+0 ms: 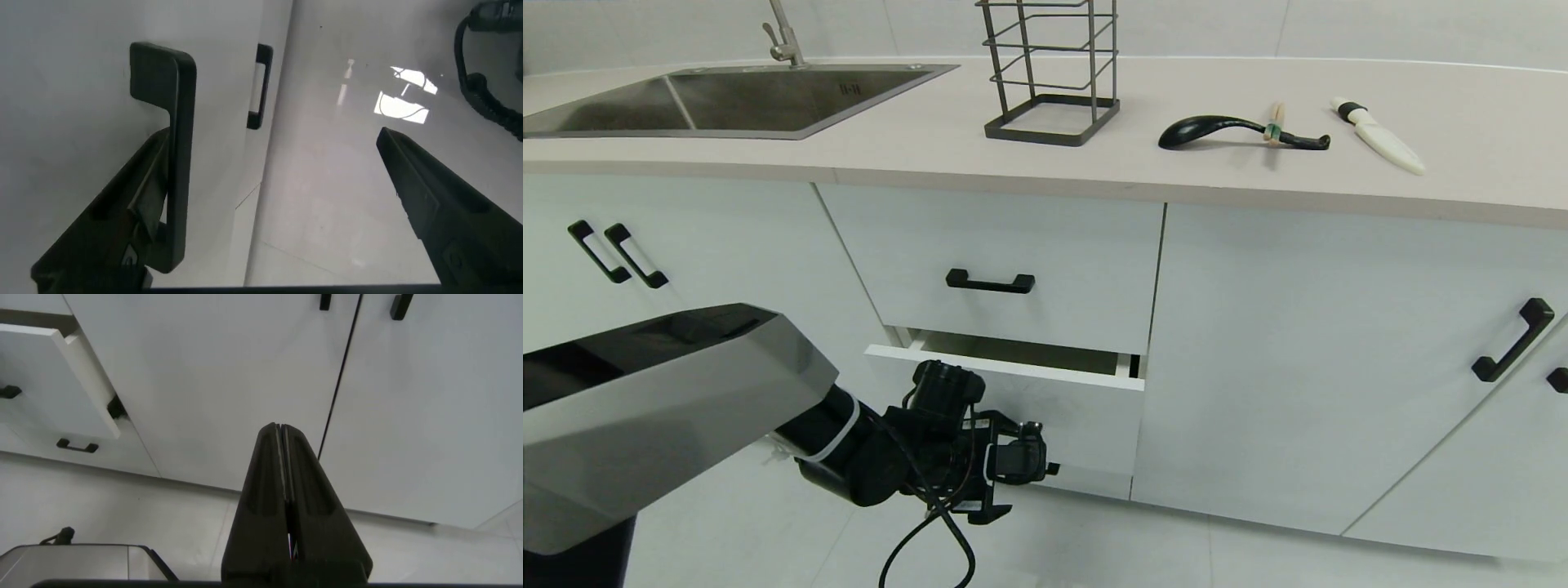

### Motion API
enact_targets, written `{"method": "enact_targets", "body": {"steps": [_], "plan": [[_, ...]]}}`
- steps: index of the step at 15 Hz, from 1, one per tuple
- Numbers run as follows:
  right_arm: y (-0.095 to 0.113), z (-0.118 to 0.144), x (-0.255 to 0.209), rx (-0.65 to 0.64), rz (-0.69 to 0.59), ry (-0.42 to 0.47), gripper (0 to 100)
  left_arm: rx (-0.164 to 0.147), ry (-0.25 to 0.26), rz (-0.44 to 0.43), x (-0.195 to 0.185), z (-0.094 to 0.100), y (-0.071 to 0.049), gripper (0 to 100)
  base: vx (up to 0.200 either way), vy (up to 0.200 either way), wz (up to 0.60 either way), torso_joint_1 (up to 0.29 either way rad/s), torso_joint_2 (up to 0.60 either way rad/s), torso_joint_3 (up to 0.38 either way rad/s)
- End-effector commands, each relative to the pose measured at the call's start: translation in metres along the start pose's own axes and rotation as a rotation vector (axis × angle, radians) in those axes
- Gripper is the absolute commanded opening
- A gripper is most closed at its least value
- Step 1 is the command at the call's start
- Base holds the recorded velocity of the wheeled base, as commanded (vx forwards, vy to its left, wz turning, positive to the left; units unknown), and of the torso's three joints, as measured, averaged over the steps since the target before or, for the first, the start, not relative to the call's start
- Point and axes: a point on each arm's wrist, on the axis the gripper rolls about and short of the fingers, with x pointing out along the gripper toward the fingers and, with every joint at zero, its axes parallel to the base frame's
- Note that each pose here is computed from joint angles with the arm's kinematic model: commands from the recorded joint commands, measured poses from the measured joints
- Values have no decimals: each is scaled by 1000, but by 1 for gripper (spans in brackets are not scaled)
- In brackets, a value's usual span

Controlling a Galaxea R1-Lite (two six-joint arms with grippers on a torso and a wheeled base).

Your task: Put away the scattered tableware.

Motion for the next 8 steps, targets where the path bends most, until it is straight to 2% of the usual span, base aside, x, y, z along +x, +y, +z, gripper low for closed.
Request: {"method": "enact_targets", "body": {"steps": [1,3,4,6,8], "plan": [[0,0,0,0,0,1,0,1,-4,-1,-15,1,-5,100,0,0,0,0,0,0],[0,0,0,0,0,1,0,-1,-5,-6,-23,1,-9,100,0,0,0,0,0,0],[0,0,0,0,0,2,0,3,-17,9,-45,4,-13,100,0,0,0,0,0,0],[0,0,0,0,0,1,0,40,-79,57,-79,21,-16,100,0,0,0,0,0,0],[0,0,0,0,0,2,0,70,-129,83,-105,37,-26,100,0,0,0,0,0,0]]}}
